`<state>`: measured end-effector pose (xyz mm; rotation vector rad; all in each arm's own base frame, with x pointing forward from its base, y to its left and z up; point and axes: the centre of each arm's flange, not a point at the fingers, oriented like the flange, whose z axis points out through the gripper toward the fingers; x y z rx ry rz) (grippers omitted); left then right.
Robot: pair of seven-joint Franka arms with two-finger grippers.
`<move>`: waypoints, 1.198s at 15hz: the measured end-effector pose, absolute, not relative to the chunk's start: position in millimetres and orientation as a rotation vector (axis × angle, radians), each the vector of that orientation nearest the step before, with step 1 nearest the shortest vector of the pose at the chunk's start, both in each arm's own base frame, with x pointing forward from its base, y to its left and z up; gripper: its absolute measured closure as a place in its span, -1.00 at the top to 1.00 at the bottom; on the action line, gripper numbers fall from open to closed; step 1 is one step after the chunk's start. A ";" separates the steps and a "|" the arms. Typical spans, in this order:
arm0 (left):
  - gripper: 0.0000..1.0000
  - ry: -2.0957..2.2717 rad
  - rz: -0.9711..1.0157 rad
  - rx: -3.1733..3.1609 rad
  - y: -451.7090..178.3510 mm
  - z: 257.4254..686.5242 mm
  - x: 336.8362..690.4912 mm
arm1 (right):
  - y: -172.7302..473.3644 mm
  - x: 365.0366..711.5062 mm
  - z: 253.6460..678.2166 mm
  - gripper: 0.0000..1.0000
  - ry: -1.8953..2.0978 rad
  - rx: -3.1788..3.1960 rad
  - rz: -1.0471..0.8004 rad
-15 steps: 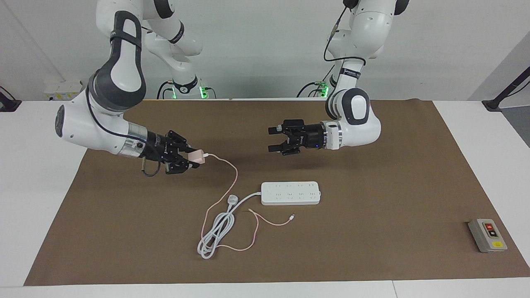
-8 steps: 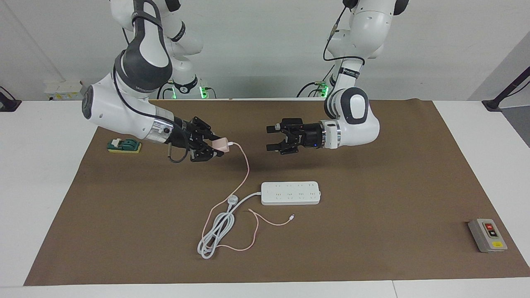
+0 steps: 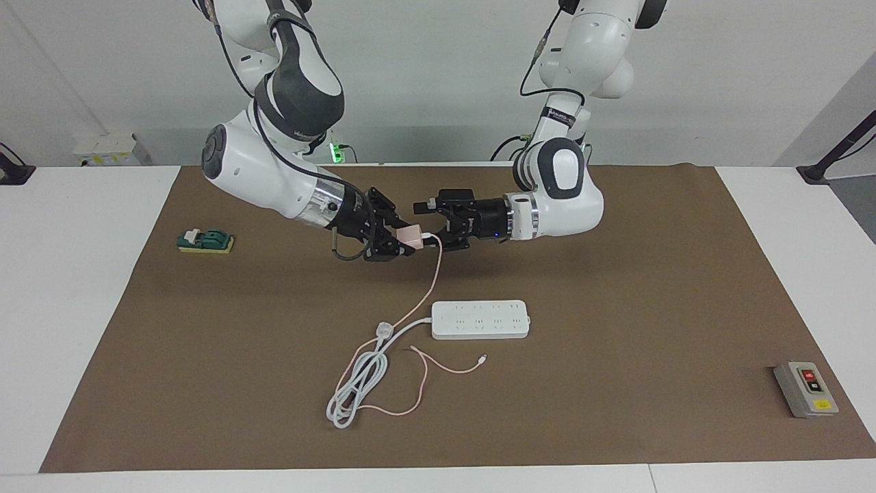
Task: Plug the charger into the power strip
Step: 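Lift the pink charger with the right gripper toward the left gripper, then pass the charger from the right gripper into the left gripper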
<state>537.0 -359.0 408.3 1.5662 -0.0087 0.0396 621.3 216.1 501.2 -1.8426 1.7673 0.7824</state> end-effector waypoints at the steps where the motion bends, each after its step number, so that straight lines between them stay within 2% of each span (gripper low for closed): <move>1: 1.00 -0.005 0.042 1.572 -360.2 406.5 537.7 | 218.9 621.5 501.8 -0.05 1.769 -1.837 0.773; 18: 1.00 0.011 0.031 1.602 -355.1 388.8 539.5 | 225.8 617.6 497.1 -0.05 1.774 -1.916 0.719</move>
